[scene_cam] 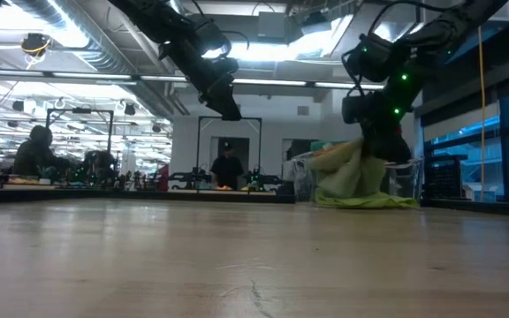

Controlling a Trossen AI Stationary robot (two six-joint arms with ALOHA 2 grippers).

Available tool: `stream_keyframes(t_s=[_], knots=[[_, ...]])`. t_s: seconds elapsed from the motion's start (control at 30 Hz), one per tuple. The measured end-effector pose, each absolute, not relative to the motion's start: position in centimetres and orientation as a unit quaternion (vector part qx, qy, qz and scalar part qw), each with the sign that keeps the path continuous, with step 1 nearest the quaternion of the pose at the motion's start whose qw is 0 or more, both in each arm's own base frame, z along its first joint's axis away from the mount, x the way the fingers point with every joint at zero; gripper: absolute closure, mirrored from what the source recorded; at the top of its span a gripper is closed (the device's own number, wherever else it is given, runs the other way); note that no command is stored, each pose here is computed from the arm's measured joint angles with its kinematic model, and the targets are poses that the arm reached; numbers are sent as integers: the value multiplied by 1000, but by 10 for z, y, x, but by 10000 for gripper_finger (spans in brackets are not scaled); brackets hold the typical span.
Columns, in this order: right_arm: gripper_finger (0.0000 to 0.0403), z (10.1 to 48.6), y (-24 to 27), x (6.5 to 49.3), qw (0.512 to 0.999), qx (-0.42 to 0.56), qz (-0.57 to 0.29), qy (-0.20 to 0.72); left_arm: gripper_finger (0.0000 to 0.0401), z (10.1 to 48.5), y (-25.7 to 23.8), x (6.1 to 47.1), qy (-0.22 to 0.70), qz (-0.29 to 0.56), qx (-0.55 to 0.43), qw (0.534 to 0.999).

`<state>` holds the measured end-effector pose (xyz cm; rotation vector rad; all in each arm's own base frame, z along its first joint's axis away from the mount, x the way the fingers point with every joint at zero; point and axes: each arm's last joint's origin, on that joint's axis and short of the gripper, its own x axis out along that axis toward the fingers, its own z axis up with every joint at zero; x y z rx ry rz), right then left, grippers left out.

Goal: Fold microfiber towels
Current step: Put the pile of microfiber towels into the transparent bin

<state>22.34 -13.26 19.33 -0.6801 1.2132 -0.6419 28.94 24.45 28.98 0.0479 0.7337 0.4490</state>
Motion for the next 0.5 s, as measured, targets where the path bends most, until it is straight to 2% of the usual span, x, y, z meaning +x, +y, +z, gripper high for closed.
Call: stream_keyframes(t_s=[0.27,0.5], knots=[[370,183,-123,218,739,-284,-198,577,206,290,245,289,355,218,23,909],[370,179,-122,213,726,-280,-178,603,206,290,245,289,355,218,23,909]])
